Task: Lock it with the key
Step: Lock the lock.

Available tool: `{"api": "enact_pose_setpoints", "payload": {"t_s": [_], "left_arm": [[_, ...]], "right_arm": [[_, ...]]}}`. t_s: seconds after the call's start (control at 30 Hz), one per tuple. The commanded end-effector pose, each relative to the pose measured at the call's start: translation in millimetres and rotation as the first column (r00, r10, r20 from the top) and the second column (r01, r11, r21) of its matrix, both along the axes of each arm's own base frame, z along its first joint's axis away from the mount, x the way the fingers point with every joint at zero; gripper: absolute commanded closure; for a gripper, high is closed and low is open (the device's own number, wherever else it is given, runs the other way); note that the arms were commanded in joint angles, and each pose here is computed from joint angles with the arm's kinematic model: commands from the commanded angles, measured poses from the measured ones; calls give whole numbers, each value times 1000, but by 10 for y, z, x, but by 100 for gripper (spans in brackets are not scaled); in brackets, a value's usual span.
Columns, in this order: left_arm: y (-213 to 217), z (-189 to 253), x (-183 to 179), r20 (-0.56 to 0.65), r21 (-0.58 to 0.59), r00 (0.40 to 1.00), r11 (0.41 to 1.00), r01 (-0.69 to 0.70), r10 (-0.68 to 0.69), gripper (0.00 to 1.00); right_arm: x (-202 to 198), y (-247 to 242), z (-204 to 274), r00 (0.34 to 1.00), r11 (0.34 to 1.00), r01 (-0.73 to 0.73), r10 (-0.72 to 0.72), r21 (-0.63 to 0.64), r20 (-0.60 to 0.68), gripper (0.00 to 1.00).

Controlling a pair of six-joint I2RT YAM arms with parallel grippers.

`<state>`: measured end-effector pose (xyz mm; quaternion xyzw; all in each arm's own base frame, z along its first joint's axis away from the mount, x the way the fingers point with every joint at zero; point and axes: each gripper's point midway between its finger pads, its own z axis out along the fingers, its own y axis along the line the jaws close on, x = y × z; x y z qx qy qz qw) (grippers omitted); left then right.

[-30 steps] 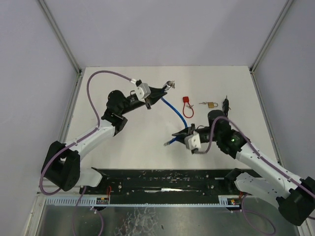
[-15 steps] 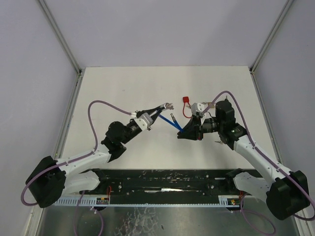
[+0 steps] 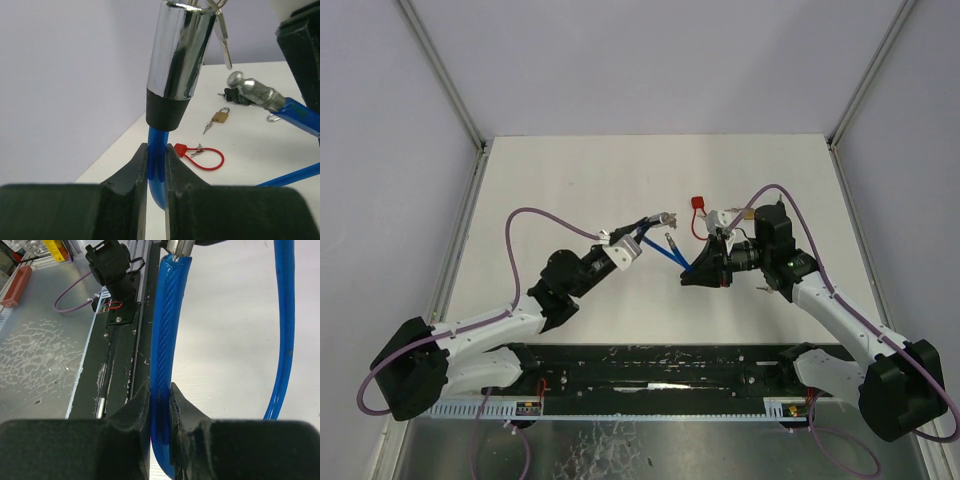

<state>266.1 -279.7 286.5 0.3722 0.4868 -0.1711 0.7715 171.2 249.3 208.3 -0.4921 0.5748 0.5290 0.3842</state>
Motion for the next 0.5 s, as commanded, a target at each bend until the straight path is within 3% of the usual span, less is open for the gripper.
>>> {"api": "enact_pose_setpoints", "payload": {"t_s": [0.0,0.47], "left_arm": [[-52,268,21,77,1,996,999,-42,42,100],[-113,208,-18,90,68,996,997,-24,18,100]], "right_arm": [[70,-12,149,998,1000,9,-10,14,55,100],[67,-39,217,998,1000,11,-12,25,68,100]]}}
